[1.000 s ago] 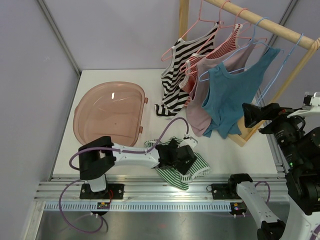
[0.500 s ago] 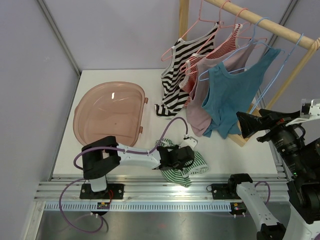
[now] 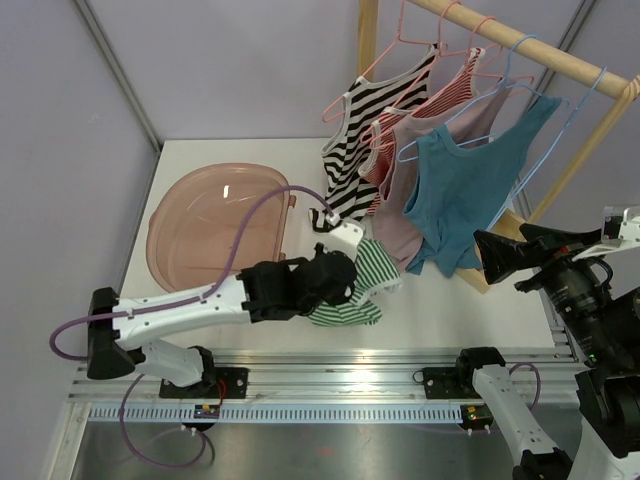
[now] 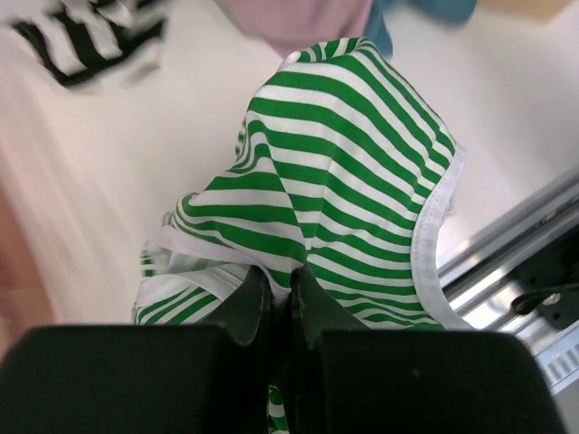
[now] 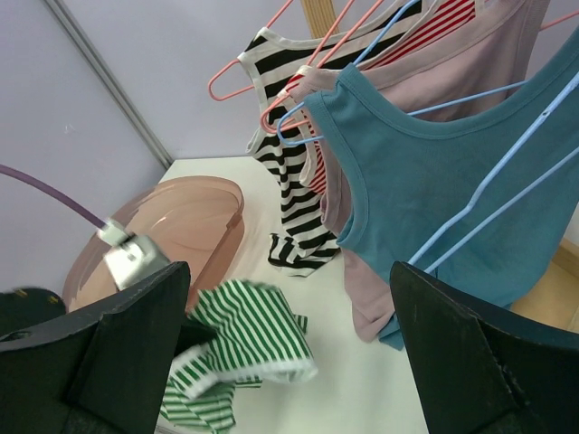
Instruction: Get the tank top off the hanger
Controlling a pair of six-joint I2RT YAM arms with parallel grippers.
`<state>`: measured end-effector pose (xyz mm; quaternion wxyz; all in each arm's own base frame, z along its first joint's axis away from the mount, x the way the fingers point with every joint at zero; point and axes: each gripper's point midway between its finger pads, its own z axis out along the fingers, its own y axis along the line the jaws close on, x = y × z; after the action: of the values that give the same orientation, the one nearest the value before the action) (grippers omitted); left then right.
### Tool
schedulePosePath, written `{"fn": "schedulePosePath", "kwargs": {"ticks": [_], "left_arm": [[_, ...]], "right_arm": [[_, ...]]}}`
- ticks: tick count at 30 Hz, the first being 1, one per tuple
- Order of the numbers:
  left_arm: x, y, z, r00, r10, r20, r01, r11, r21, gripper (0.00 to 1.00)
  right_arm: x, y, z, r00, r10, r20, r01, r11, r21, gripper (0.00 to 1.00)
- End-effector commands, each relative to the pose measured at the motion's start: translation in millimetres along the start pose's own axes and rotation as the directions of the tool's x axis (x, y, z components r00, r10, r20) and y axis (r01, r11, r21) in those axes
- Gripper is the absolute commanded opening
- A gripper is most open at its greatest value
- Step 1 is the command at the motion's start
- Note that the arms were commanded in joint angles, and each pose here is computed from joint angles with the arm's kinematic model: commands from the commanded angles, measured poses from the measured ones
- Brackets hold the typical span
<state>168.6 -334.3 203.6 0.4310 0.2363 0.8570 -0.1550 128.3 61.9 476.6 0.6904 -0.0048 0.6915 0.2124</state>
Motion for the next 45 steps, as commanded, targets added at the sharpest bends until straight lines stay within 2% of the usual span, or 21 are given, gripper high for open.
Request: {"fn": "schedulePosePath", "kwargs": {"ticks": [1,5,8,12,15,16,20,24,25,27,28,30,33,35,41,45], "left_arm": [[-59,48,-32,0.99,-0.018,0.141,0.039,0.989,-0.145,0.0],[-96,95,-54,0.978,-0.073,0.194,0.117,0.967,-0.225,0.0],[-126,141,-75,0.949,-0.155,0.275,0.23,0.936,-0.266,0.0],[-137,197,-90,0.927,-0.21,0.311,0.318,0.879,-0.355,0.0],[-140,241,-99,0.909,-0.243,0.337,0.377,0.824,-0.422,0.0],[-137,265,-103,0.9,-0.264,0.346,0.41,0.783,-0.468,0.0],[-123,306,-93,0.891,-0.328,0.314,0.452,0.713,-0.537,0.0],[-100,320,-61,0.889,-0.395,0.231,0.455,0.702,-0.547,0.01],[-94,322,-49,0.89,-0.409,0.202,0.448,0.704,-0.551,0.06],[-88,320,-37,0.89,-0.426,0.165,0.442,0.714,-0.542,0.39],[-84,321,-35,0.888,-0.434,0.153,0.442,0.709,-0.549,0.56],[-74,326,-29,0.887,-0.446,0.116,0.424,0.692,-0.584,0.99],[-76,322,-34,0.886,-0.451,0.112,0.428,0.698,-0.574,0.99],[-80,312,-40,0.885,-0.45,0.117,0.44,0.728,-0.525,0.99],[-93,269,-89,0.9,-0.386,0.202,0.435,0.833,-0.343,0.99],[-91,244,-125,0.898,-0.334,0.287,0.41,0.871,-0.271,0.99]], "right_arm": [[-3,2,-1,1.0,-0.016,0.011,0.016,1.0,-0.01,0.99],[-2,4,0,1.0,-0.007,0.004,0.007,1.0,-0.022,0.99],[1,4,1,1.0,0.0,0.001,0.0,1.0,-0.026,1.0],[5,3,3,1.0,0.009,-0.006,-0.009,1.0,-0.029,0.99],[9,2,6,1.0,0.013,-0.018,-0.014,1.0,-0.025,1.0],[10,2,7,1.0,0.017,-0.023,-0.018,0.999,-0.026,0.99],[16,0,13,0.999,0.037,-0.037,-0.038,0.999,-0.029,1.0],[20,-6,19,0.998,0.053,-0.044,-0.053,0.999,-0.002,1.0],[20,-9,21,0.997,0.058,-0.045,-0.057,0.998,0.013,0.99],[22,-13,23,0.996,0.071,-0.053,-0.069,0.997,0.037,0.99],[22,-15,24,0.996,0.076,-0.057,-0.073,0.996,0.05,0.99],[26,-22,25,0.994,0.084,-0.072,-0.077,0.993,0.089,1.0],[22,-24,23,0.996,0.076,-0.05,-0.071,0.992,0.102,0.99],[15,-26,23,0.995,0.101,-0.01,-0.099,0.988,0.117,1.0],[3,-6,29,0.986,0.163,0.039,-0.163,0.986,0.011,0.99],[-1,-12,49,0.976,0.217,0.006,-0.217,0.975,0.049,1.0]]}}
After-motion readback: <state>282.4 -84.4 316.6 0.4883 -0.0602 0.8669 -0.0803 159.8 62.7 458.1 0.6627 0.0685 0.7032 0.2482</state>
